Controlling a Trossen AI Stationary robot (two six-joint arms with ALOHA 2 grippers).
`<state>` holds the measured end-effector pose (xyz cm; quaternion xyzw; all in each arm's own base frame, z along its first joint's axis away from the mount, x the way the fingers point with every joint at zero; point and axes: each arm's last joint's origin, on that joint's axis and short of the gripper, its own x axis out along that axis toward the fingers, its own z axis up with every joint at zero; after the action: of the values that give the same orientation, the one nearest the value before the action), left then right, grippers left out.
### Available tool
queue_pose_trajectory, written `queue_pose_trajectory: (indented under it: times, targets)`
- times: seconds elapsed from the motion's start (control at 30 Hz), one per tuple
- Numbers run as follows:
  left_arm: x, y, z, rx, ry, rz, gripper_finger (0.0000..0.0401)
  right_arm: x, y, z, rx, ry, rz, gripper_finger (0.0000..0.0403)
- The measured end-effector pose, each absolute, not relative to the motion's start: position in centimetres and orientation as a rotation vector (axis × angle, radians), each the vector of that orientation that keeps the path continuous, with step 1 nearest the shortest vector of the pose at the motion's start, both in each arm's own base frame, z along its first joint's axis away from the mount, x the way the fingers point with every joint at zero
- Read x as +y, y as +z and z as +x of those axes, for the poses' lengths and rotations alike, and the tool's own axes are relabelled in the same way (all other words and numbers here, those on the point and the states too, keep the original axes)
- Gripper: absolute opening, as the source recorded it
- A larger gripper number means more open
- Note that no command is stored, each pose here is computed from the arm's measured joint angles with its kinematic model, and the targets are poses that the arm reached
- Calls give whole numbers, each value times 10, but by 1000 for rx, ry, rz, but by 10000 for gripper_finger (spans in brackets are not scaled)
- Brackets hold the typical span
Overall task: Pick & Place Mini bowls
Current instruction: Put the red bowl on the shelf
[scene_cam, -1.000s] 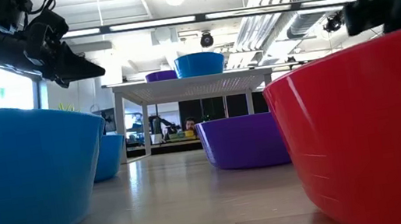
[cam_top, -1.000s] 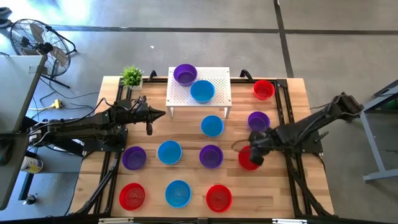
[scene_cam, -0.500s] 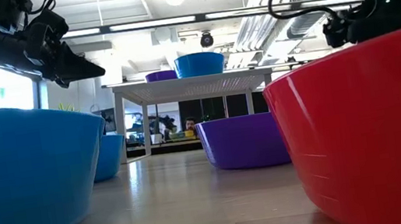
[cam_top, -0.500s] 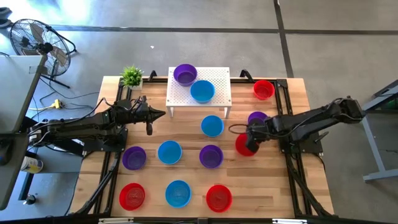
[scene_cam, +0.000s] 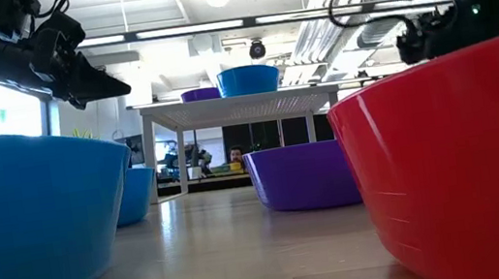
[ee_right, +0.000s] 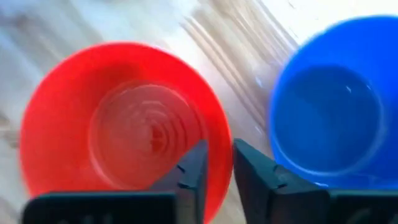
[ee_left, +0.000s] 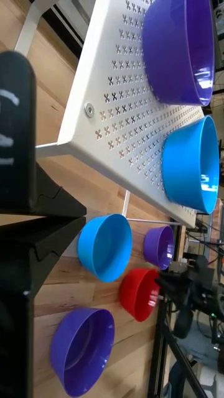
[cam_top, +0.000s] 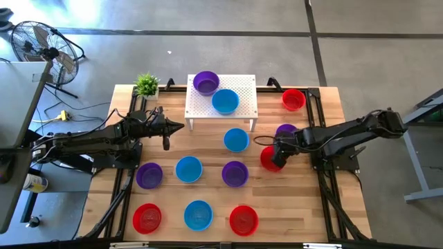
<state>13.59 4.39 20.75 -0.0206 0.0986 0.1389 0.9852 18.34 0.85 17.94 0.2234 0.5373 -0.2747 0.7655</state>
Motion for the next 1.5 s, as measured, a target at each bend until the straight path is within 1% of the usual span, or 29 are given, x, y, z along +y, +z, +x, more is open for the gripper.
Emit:
queue_pose_trajectory:
  times: [0.13, 0.23, 0.33, 0.5, 0.6, 0.7, 0.9, 0.97, 1.07, 1.17, 1.23, 1.3, 1.4, 1.43, 1.47, 1.5]
  targets:
    - [44, 208, 136, 198, 279, -41, 1, 14, 196, 193, 1138, -490, 404, 115]
    - [44, 207, 136, 199, 279, -41, 1, 25, 204, 197, 1104, -426, 301, 124]
    - [44, 207, 136, 199, 279, -42, 1, 40, 209, 200, 1048, -358, 216, 116]
    - [44, 207, 136, 199, 279, -42, 1, 70, 210, 199, 990, -231, 168, 85]
    - [44, 207, 136, 199, 279, -42, 1, 87, 206, 196, 986, -219, 144, 81]
    - [44, 207, 136, 199, 279, -42, 1, 99, 197, 194, 1004, -232, 107, 102]
    - [44, 207, 136, 200, 279, -42, 1, 108, 175, 200, 1096, -234, 35, 173]
    - [44, 207, 136, 200, 279, -42, 1, 110, 168, 202, 1125, -227, 6, 185]
    - [44, 207, 136, 200, 279, -42, 1, 110, 159, 205, 1155, -245, -19, 187]
    - [44, 207, 136, 200, 279, -42, 1, 108, 153, 208, 1180, -259, -31, 168]
    - [44, 207, 136, 200, 279, -42, 1, 107, 150, 210, 1191, -249, -47, 140]
    - [44, 207, 136, 200, 279, -42, 1, 106, 150, 212, 1191, -231, -55, 100]
    - [44, 207, 136, 200, 279, -42, 1, 106, 150, 215, 1188, -191, -50, 28]
    - [44, 207, 136, 200, 279, -42, 1, 106, 151, 215, 1183, -176, -53, 15]
    - [44, 207, 136, 200, 279, -42, 1, 107, 152, 216, 1176, -165, -55, 10]
    - [44, 207, 136, 200, 279, -41, 1, 107, 153, 217, 1175, -156, -50, 13]
